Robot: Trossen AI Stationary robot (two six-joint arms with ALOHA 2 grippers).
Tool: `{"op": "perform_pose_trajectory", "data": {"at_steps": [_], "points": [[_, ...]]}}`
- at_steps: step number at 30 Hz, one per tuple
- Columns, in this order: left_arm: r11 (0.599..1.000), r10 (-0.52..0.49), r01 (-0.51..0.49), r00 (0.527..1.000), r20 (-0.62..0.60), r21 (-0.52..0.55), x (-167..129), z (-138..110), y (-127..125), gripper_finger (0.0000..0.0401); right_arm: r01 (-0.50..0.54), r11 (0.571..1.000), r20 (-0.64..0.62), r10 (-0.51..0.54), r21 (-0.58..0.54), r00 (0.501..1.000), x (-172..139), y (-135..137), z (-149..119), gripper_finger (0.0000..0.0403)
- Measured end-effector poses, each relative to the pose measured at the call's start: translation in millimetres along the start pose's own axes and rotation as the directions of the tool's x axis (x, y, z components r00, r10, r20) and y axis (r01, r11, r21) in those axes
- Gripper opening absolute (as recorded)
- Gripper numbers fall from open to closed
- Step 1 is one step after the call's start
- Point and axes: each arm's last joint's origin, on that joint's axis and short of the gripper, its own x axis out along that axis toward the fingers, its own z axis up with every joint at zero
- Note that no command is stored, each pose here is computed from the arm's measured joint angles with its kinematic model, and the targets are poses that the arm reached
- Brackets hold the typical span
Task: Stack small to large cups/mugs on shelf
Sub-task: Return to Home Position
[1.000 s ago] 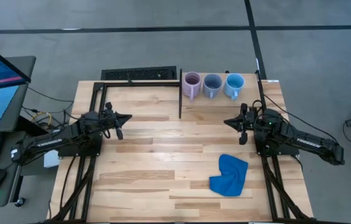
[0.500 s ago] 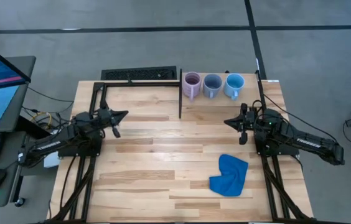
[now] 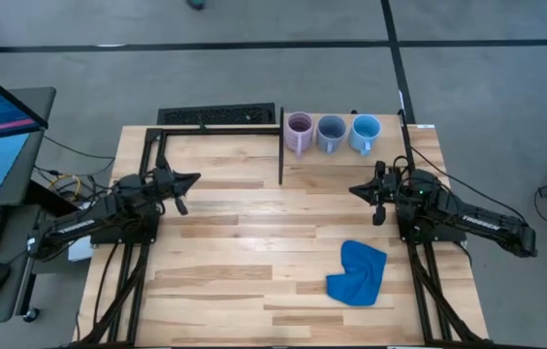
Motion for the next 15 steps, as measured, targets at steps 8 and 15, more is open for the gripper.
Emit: {"op": "perform_pose_trajectory", "data": {"at_steps": [8,15], "points": [[0.997,-0.001,0.001,1.0,-0.002,-0.075,0.0,-0.1,-0.1,0.0002,0.0,1.0,0.0,0.0,0.0,1.0,0.0,0.0,0.0,0.0033],[0.999,-0.001,0.001,1.0,-0.002,-0.042,0.0,-0.2,-0.1,0.0002,0.0,1.0,0.0,0.0,0.0,1.0,0.0,0.0,0.0,0.0031]]}}
